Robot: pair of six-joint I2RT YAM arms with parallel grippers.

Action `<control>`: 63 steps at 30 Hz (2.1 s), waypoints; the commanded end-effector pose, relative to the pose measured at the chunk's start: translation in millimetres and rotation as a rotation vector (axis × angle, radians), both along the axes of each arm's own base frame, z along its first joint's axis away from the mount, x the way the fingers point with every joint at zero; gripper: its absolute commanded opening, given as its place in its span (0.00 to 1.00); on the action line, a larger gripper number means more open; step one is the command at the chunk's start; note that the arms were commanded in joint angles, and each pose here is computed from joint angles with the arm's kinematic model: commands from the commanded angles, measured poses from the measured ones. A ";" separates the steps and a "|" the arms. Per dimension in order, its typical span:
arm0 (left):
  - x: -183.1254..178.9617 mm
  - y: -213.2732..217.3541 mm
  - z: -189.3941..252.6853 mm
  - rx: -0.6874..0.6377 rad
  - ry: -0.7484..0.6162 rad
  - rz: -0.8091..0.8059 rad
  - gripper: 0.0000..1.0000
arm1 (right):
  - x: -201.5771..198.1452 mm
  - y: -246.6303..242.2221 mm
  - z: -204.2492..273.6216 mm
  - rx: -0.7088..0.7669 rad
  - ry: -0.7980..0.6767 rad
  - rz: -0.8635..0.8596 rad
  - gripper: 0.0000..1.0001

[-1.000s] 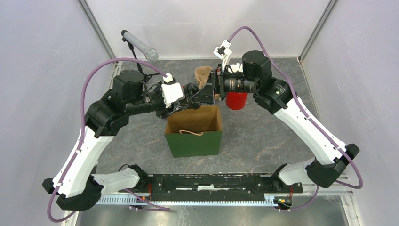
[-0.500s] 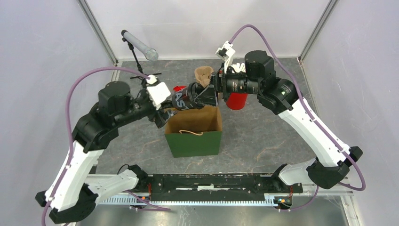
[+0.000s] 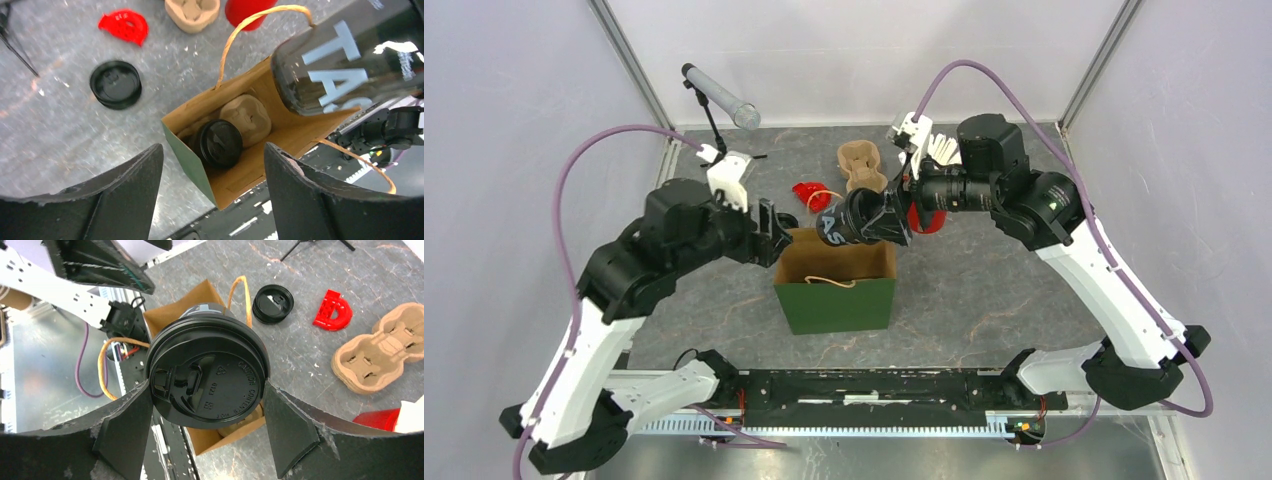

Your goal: Pack the takeout coffee

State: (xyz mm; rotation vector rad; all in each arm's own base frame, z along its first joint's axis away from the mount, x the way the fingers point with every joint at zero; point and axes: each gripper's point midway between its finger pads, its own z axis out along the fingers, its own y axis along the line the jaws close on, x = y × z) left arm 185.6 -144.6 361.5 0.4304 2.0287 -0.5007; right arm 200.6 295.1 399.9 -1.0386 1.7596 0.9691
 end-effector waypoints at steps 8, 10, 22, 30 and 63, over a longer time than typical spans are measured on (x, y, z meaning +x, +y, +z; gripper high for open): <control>-2.0 0.2 -33.3 -0.014 0.268 0.168 0.73 | -15.0 -5.0 -20.8 -0.099 -0.063 0.070 0.76; -4.3 2.8 -41.3 0.006 0.305 0.187 0.72 | -15.9 -4.1 -24.9 -0.113 -0.067 0.074 0.76; -1.7 -16.2 -76.9 0.022 0.408 0.146 0.48 | -10.5 -5.6 -45.3 -0.214 -0.123 0.057 0.76; 10.4 -43.6 -66.6 -0.022 0.324 -0.006 0.06 | -5.8 -20.7 -54.4 -0.301 -0.169 0.031 0.75; 7.9 -64.7 -73.4 -0.049 0.449 -0.047 0.48 | -5.6 -20.5 -98.3 -0.471 -0.245 0.012 0.75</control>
